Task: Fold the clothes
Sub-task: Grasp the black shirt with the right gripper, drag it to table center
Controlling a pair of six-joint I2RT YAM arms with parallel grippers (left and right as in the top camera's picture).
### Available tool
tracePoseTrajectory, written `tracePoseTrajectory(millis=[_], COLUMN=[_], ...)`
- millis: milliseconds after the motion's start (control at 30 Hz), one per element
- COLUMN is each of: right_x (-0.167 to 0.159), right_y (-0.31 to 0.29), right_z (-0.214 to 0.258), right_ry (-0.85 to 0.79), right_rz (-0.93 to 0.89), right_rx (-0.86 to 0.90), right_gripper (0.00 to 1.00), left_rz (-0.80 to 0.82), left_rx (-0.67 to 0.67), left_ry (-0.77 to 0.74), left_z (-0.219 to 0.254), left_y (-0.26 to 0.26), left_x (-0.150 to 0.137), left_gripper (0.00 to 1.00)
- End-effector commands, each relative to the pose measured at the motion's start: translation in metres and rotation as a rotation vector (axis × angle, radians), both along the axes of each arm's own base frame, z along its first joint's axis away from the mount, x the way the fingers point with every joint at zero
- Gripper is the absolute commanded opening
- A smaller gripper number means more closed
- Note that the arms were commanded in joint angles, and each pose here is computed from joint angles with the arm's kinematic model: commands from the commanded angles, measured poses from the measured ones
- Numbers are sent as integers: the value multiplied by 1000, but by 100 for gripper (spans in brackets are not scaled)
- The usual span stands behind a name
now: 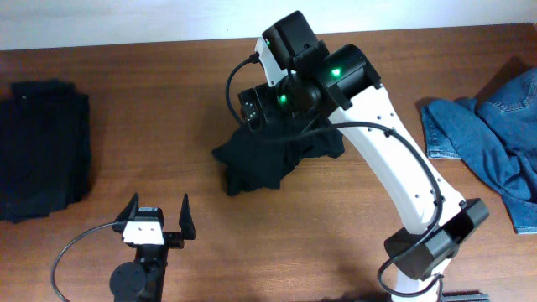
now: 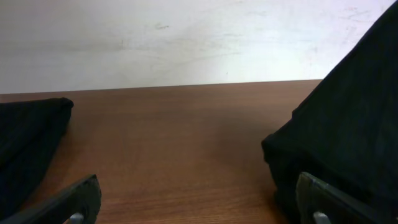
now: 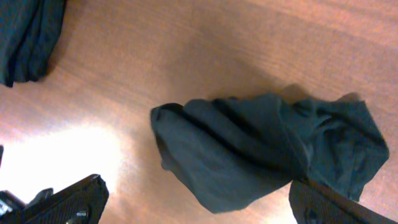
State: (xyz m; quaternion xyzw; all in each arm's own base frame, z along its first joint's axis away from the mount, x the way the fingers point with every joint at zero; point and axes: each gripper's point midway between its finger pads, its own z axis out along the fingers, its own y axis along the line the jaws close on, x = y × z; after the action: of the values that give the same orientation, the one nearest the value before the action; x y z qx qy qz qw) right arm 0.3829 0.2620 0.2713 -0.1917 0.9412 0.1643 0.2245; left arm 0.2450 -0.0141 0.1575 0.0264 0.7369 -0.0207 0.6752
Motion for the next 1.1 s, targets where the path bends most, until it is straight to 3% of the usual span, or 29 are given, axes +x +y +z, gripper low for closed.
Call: tracePoseTrajectory(millis=[0,100,267,367,533,700,967,1067], right_x=[12,17,1,-7,-27,-15,-44,-38], right_y=[-14,-28,-8,-6,-18,-58,-76,-87], right_z=[8,18,33,29,8,-15,-46,-51], right_ry=[-59,-64,-28,0,11,2,150,145], right_rz=[-5,-30,171,194,314,223,311,258], right_rx=[-28,8,188,181,12,-253,-353,-412], right_gripper=[99,99,99,99,99,99,99,99], left_rz=[-3,-3,-3,-3,-3,-3,-3,-3], left_rx=[4,4,4,4,4,4,4,4], left_ry=[5,5,5,5,5,5,5,5], left_z=[-2,-2,-2,-2,-2,-2,-2,-2], left_y=[0,0,0,0,0,0,0,0], left_x=[0,0,0,0,0,0,0,0], left_gripper=[100,99,100,99,99,99,99,99])
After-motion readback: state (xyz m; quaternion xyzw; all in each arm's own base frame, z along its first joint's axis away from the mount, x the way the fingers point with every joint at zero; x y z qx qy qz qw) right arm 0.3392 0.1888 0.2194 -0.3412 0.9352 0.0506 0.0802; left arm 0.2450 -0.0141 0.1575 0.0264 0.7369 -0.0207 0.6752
